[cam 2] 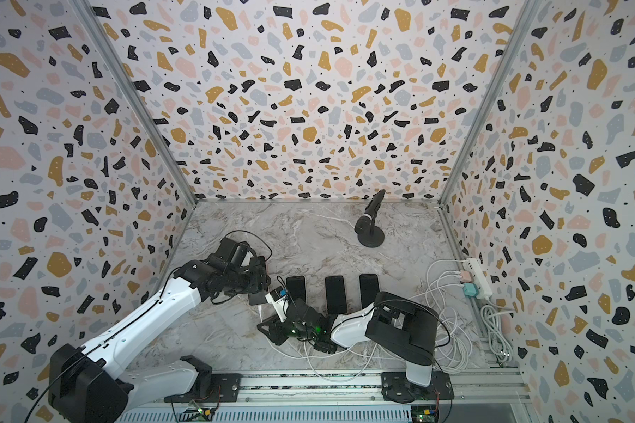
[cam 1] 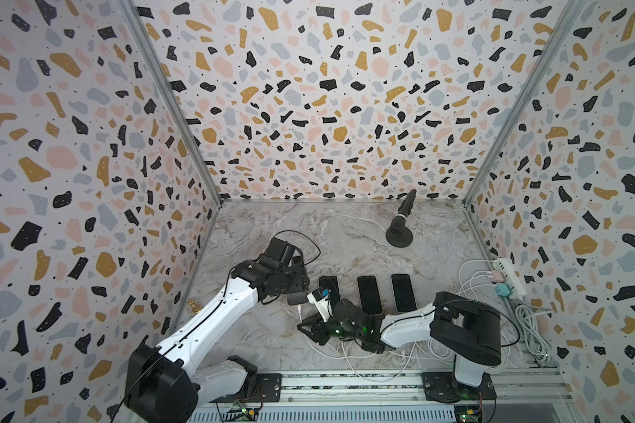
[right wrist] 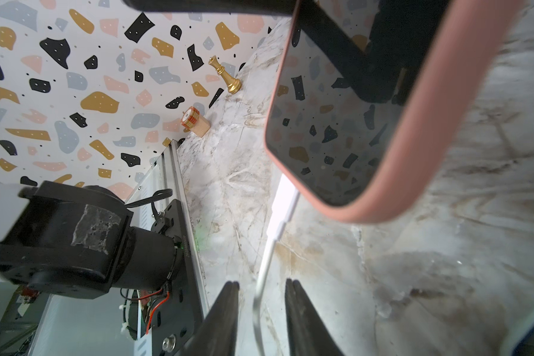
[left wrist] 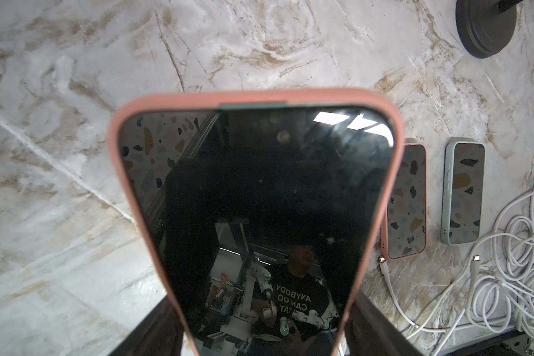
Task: Unplug the charging cable from the phone
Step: Remove the charging cable from the phone.
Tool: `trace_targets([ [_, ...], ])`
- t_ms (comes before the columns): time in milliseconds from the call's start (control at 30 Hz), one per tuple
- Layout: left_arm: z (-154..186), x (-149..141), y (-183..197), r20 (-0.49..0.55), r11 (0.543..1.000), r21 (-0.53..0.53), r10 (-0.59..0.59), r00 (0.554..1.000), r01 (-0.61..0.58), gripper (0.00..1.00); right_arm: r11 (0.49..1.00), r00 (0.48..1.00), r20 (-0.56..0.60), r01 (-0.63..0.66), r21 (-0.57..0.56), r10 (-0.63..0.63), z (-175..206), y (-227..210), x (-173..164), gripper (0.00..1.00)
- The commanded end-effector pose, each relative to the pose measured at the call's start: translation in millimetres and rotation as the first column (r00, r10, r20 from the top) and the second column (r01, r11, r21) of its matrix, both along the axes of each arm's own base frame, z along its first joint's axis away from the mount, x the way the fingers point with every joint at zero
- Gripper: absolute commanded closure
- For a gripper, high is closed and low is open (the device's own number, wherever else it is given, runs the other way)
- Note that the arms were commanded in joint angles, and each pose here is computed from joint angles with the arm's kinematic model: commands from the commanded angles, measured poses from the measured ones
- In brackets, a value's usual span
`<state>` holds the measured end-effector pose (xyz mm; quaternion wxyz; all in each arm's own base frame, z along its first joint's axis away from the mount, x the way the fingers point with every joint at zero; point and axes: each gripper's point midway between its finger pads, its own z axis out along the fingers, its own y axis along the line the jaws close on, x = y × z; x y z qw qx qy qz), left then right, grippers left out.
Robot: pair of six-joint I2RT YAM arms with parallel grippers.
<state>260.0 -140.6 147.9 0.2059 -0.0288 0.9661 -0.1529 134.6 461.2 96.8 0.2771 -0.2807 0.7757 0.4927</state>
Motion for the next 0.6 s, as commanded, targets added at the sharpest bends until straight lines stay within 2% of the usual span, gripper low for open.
trace_targets([
  [0, 9.2, 7.3, -2.4, 0.046, 0.999, -0.034, 0.01, 0.999, -0.009, 0.76, 1.0, 1.0, 0.008, 0.001, 0.024, -0.001, 12.4, 5.0, 3.1, 0.7],
  [367, 10.3, 7.8, -1.7, 0.049, 0.999, -0.044, 0.017, 0.999, -0.015, 0.76, 1.0, 1.0, 0.01, 0.001, 0.012, -0.001, 12.7, 4.3, 3.3, 0.8],
  [567, 10.4, 8.0, -0.8, 0.05, 0.999, -0.044, 0.02, 0.999, -0.018, 0.77, 1.0, 1.0, 0.002, -0.009, 0.011, 0.009, 13.7, 6.6, 2.0, 0.9],
])
